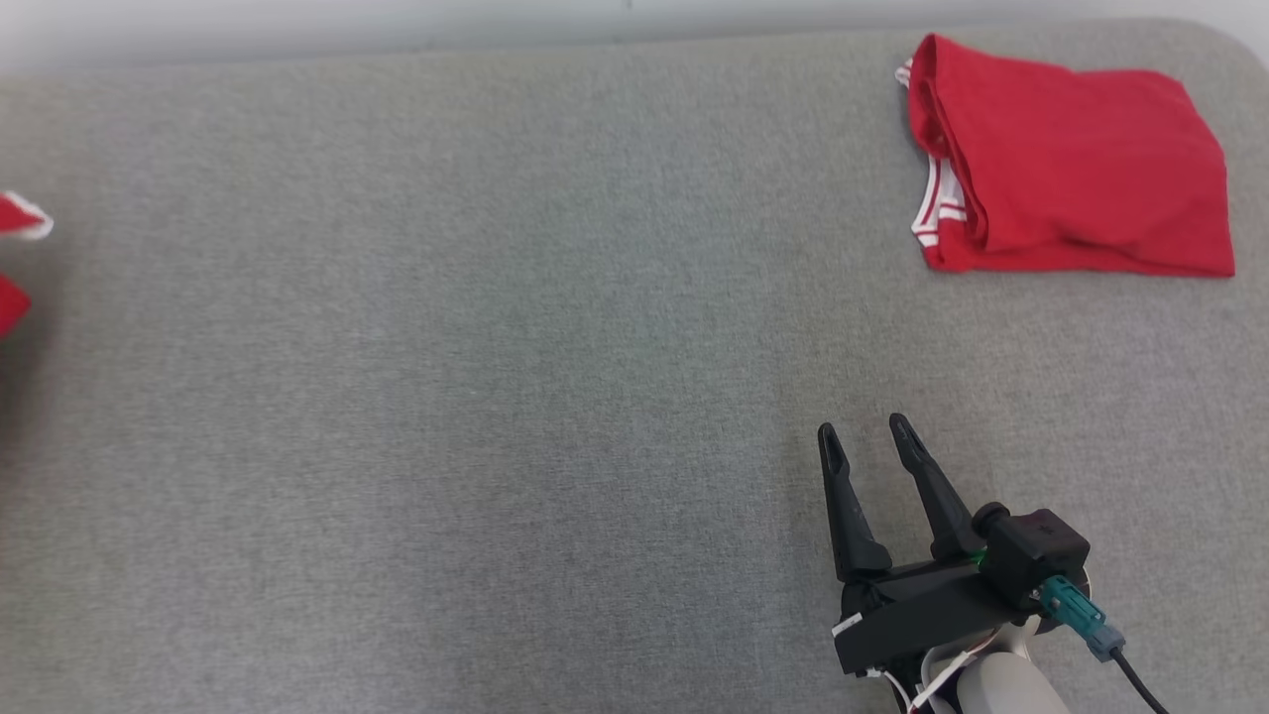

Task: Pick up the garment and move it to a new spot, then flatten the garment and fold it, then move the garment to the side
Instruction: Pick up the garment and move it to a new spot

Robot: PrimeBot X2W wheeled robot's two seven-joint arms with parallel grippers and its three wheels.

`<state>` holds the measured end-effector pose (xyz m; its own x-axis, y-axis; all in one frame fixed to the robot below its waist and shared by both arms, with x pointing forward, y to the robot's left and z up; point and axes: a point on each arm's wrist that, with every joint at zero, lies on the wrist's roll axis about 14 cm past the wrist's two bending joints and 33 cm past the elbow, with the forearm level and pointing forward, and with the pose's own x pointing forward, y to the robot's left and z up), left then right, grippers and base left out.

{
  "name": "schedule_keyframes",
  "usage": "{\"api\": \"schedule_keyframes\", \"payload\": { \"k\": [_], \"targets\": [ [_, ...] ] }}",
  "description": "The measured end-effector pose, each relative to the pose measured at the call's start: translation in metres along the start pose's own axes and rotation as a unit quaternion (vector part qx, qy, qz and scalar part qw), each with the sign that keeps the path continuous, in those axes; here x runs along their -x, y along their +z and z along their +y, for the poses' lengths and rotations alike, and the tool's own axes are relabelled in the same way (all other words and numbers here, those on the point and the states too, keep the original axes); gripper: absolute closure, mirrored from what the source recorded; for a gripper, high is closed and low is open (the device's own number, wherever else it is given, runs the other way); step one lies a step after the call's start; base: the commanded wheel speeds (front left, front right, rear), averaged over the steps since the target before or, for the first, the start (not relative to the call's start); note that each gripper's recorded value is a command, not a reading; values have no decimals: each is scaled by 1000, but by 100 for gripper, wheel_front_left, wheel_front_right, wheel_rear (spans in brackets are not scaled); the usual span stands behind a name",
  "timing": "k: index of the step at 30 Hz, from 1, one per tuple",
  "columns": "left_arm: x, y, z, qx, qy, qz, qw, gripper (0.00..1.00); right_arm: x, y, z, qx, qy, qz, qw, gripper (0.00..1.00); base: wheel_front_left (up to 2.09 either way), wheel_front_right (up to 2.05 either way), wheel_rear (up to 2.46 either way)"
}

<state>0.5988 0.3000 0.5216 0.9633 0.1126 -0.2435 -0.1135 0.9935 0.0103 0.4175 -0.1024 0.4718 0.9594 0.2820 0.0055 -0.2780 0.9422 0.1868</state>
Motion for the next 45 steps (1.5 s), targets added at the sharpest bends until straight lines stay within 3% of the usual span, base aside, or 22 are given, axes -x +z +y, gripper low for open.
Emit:
{"api": "schedule_keyframes", "payload": {
  "k": [10, 17, 25, 32, 45],
  "targets": [
    [36, 117, -38, -64, -64, -158, 983, 100, 6, 16, 16, 0, 18, -21, 1000, 0, 0, 0, 0],
    [67, 166, -102, -88, -141, -228, 959, 100, 16, 26, 13, 2, 8, -32, 999, 0, 0, 0, 0],
    [102, 169, -203, -81, -260, -246, 930, 100, 32, 38, -5, 4, -25, -47, 999, 0, 0, 0, 0],
    [150, 180, -284, -59, -358, -270, 892, 100, 49, 46, -22, 7, -58, -57, 997, 0, 0, 0, 0],
    [235, 145, -392, -6, -515, -238, 824, 100, 67, 49, -42, -2, -98, -63, 993, 0, 0, 0, 0]
  ]
}}
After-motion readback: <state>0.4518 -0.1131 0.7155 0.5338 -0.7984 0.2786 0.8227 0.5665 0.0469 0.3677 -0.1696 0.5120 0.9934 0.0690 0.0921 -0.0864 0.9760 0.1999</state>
